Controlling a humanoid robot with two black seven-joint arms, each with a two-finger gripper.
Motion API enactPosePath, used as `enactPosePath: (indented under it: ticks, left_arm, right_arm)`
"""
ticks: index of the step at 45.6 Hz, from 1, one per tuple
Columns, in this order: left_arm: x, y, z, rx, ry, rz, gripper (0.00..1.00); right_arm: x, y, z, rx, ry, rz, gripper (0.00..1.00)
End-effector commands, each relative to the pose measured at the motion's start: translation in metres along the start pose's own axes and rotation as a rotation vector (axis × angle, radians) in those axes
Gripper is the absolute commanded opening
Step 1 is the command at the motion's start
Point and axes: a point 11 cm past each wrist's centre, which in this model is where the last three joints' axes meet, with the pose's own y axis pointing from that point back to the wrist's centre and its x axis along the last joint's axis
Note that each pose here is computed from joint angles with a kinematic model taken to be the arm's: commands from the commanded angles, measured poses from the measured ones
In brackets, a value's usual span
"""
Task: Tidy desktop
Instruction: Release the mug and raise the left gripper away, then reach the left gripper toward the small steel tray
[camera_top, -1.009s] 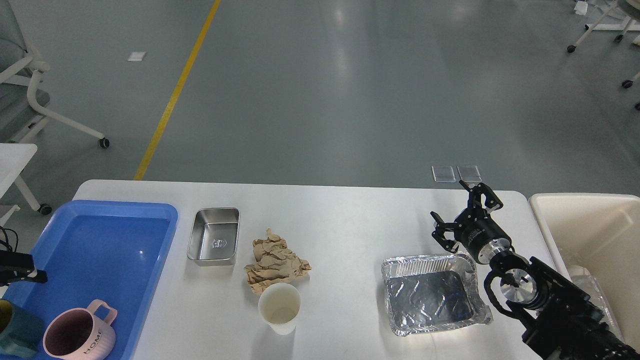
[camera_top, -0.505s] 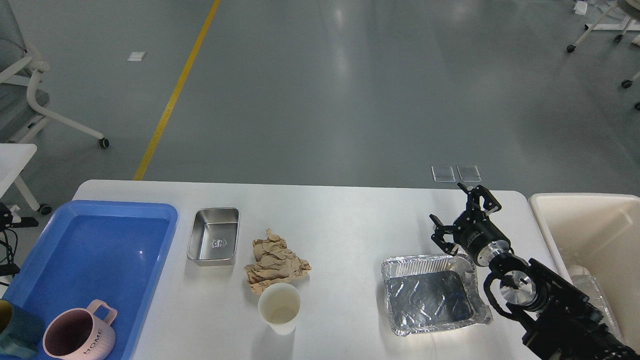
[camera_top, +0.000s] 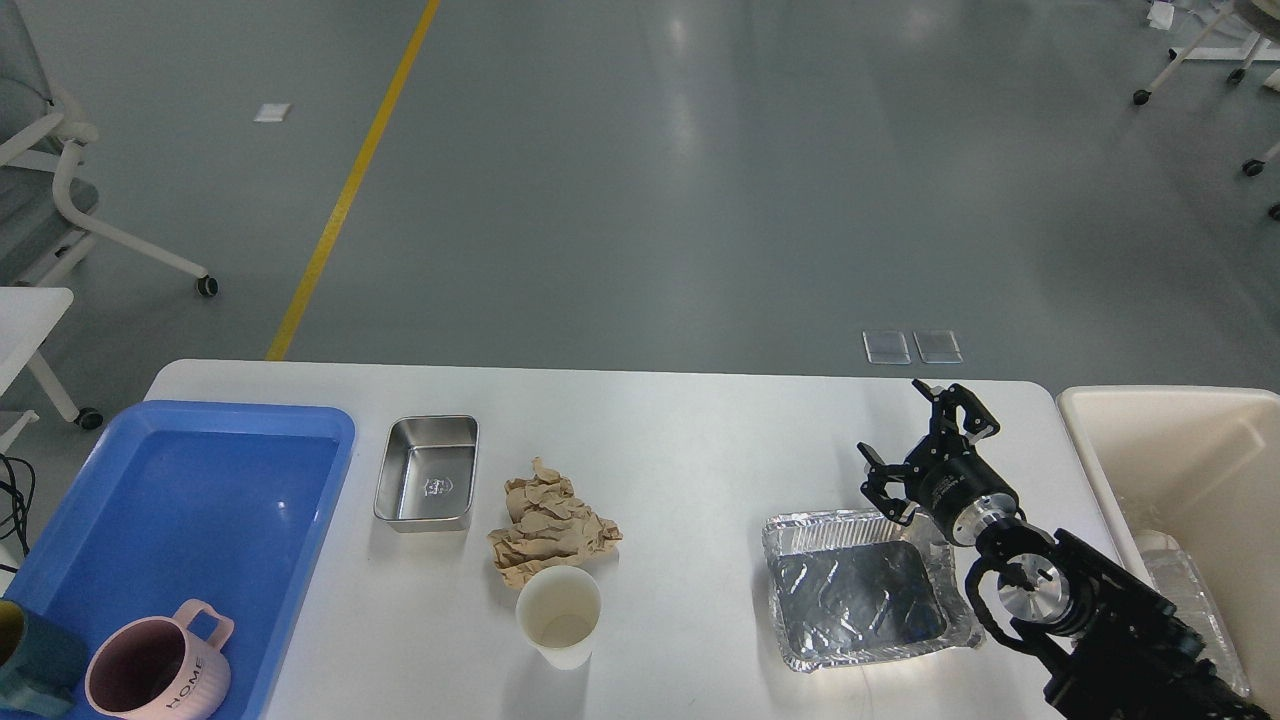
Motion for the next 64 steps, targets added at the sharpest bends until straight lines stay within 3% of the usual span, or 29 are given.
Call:
enactPosePath:
  ticks: [1, 15, 29, 52, 64]
  left_arm:
    - [-0.005, -0.005, -0.002, 0.003, 0.005, 0.000, 0.97]
    - [-0.081, -0.052, -0.018, -0.002, 0.071, -0.165, 0.97]
    - [-0.098, -0.057, -0.008, 0.046, 0.042, -0.142, 0.97]
    - [-0.088, 0.033, 0.049, 0.032, -0.177, -0.062, 0.97]
    - [-0.099, 0.061, 0.041, 0.066, -0.229, -0.057, 0.97]
  right_arm:
    - [0.000, 0.000, 0.001, -0.002, -0.001, 0.001, 1.00]
    - [-0.003, -0.003, -0.002, 0.003, 0.005, 0.004, 1.00]
    - [0.001, -0.002, -0.004, 0.003, 0.011, 0.013, 1.00]
    - [-0.001, -0.002, 0.008, -0.026, 0.024, 0.020, 1.00]
    - [-0.002, -0.004, 0.008, -0.028, 0.030, 0.028, 1.00]
